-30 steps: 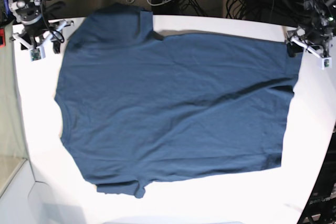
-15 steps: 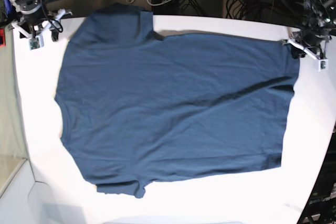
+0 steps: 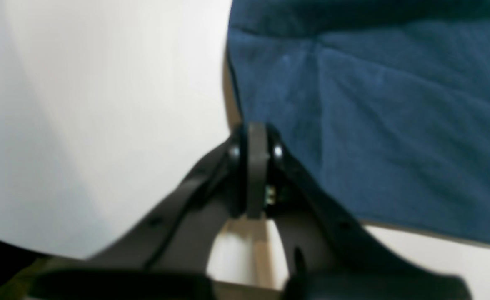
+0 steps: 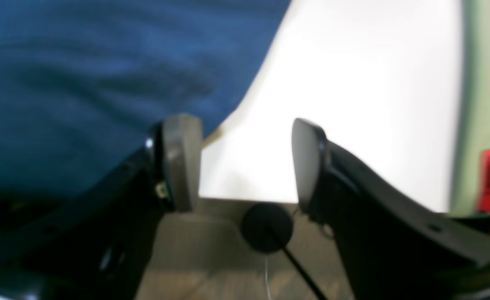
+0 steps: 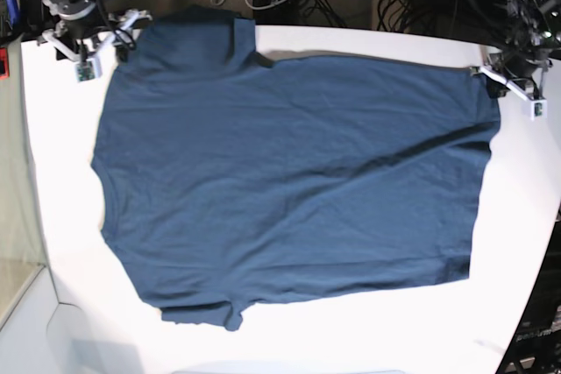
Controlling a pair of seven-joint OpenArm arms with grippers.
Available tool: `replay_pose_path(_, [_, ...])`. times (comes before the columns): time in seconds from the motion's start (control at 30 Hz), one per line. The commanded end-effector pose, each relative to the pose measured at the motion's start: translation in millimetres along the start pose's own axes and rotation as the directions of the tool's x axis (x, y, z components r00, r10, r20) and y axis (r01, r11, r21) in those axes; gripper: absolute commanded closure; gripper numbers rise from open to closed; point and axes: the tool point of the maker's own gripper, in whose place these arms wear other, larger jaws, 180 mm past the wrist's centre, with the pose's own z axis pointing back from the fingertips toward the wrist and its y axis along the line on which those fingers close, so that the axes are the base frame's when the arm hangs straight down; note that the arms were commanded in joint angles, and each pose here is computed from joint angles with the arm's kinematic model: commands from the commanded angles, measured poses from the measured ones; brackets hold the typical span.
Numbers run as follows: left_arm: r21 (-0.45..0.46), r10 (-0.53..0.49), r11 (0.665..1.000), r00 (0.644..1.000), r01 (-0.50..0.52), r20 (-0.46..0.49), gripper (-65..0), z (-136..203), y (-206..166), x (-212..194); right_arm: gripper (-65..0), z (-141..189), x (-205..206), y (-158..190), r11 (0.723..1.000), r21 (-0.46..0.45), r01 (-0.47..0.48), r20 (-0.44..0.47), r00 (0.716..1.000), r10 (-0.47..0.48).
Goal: Layout the t-shirt on the table in an organized manner, then fold the t-shirt properly
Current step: 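Grasp the shoulder corners with both grippers and pull them apart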
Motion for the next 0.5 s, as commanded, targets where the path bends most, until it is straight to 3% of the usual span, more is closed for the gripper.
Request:
replay_pose_path(0.0, [0.009, -0.023, 1.000, 0.999, 0.024, -0.036, -0.1, 2, 3, -5, -36.9, 3, 6, -3, 1.000, -0.011, -0.003, 0.020, 1.000, 0.003])
replay_pose_path(0.23, [0.010, -0.025, 1.000, 0.999, 0.026, -0.035, -0.1, 2, 3, -4, -37.1, 4, -14, 5, 1.000, 0.013, -0.014, -0.087, 0.996, 0.015])
replay_pose_path(0.47, [0.010, -0.025, 1.000, 0.999, 0.026, -0.035, -0.1, 2, 3, -4, -37.1, 2, -14, 40, 0.992, 0.111, -0.056, -0.089, 0.994, 0.066])
